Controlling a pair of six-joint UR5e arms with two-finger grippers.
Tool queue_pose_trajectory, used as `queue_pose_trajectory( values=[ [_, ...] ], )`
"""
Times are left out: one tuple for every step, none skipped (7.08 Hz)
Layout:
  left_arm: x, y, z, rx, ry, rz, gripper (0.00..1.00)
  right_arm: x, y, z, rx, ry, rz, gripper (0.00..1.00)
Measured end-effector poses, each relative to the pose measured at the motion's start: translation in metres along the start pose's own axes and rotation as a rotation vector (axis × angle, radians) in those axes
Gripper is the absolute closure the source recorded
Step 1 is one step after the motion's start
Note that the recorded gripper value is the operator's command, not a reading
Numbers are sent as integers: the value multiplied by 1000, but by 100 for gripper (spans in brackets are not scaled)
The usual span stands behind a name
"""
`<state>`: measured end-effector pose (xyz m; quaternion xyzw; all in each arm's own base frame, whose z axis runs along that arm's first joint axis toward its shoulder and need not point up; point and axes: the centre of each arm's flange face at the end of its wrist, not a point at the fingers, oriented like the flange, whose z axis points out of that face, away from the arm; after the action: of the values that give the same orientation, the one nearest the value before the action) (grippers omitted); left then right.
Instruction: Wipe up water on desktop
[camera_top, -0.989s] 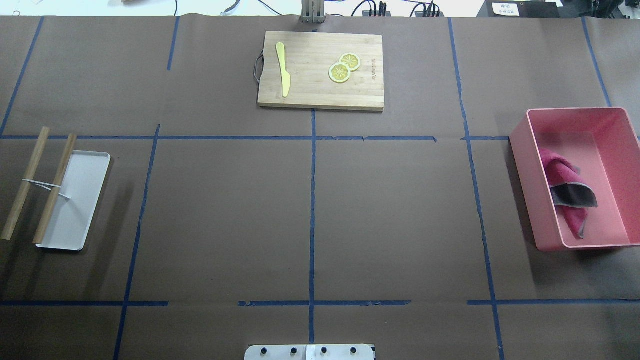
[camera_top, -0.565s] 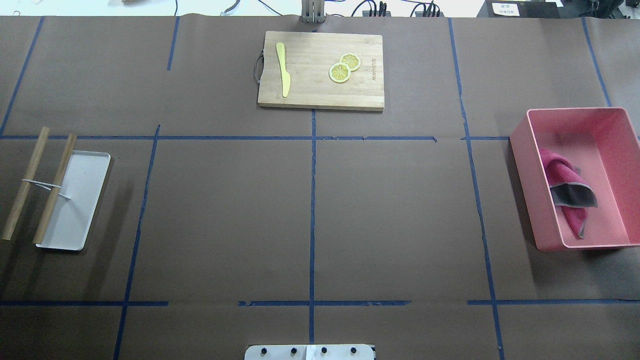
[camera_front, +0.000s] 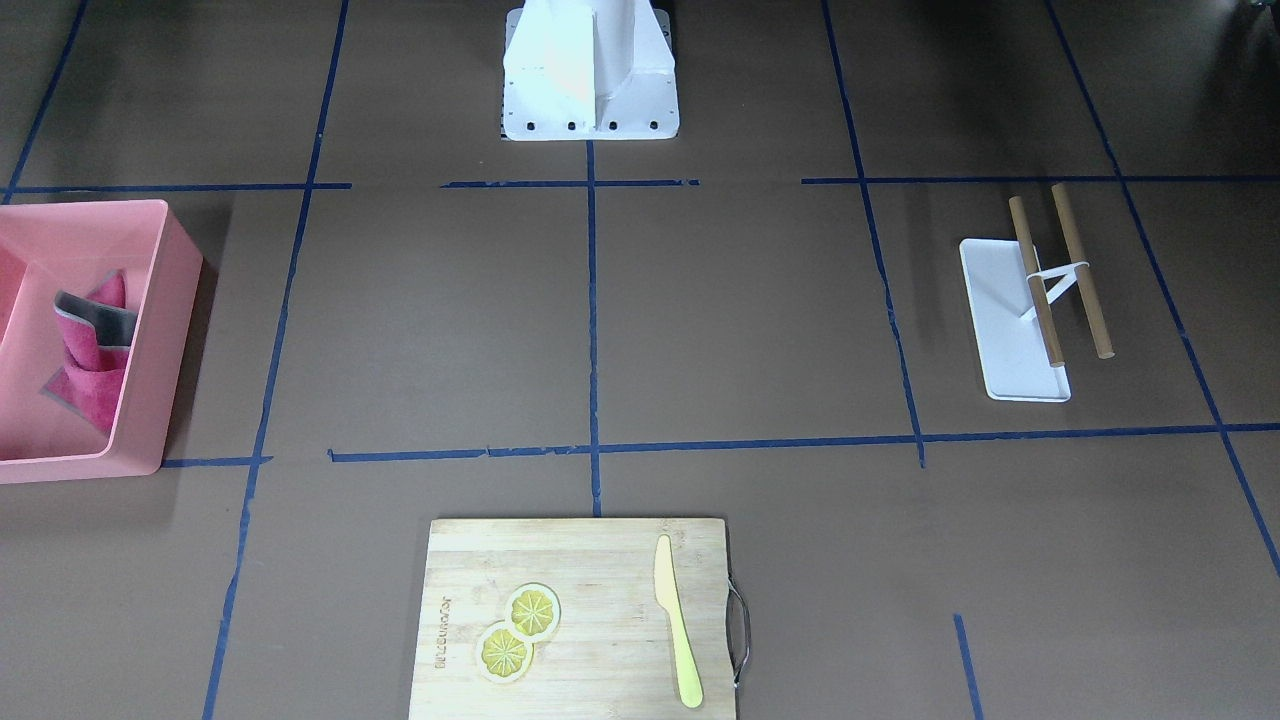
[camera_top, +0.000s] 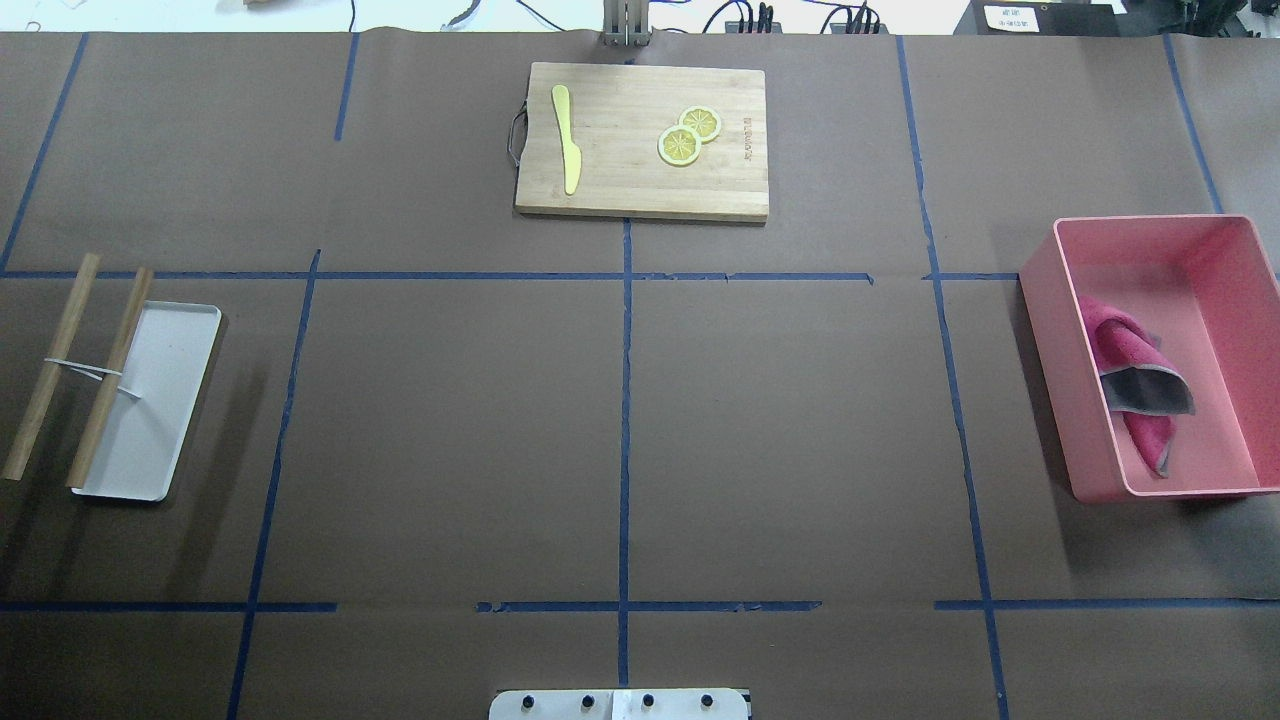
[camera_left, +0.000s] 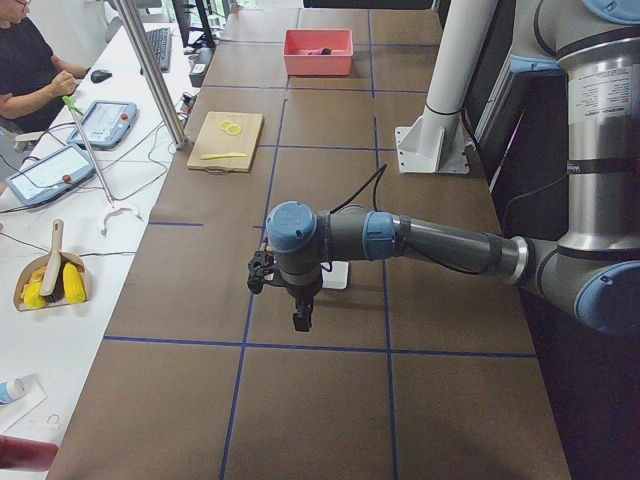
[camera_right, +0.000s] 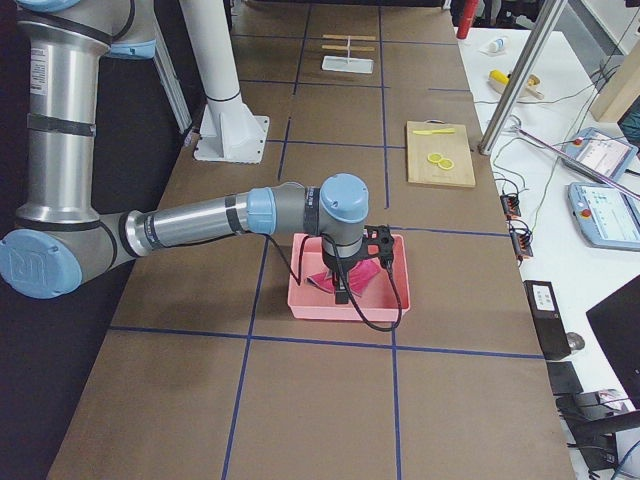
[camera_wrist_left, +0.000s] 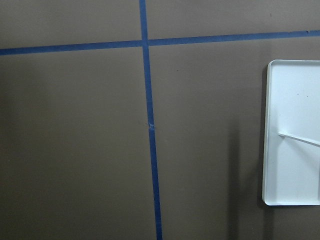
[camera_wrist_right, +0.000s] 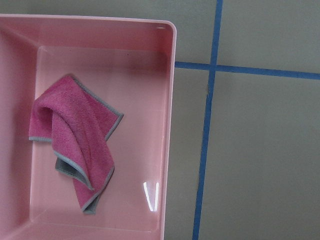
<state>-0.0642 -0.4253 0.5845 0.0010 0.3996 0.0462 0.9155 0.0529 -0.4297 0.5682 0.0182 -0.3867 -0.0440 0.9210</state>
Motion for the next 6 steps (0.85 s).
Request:
queue_pose_trajectory(
  values=[
    [2, 3, -5, 10, -6, 5, 0, 0, -1, 0, 0, 2, -25, 0],
    [-2, 11, -6, 11, -8, -2, 0, -1, 0, -1, 2, 3, -46, 0],
    [-7, 24, -4, 10, -7, -14, 0, -1, 6, -1, 1, 1, -51, 0],
    [-9, 30, -3, 8, -8, -20, 0, -3, 10, -2, 1, -1, -53, 0],
    [-9, 32, -3, 8, -7, -23, 0, -4, 12, -2, 2, 0, -55, 0],
    [-9, 32, -3, 5, -6, -25, 0, -4, 12, -3, 2, 0, -56, 0]
  ],
)
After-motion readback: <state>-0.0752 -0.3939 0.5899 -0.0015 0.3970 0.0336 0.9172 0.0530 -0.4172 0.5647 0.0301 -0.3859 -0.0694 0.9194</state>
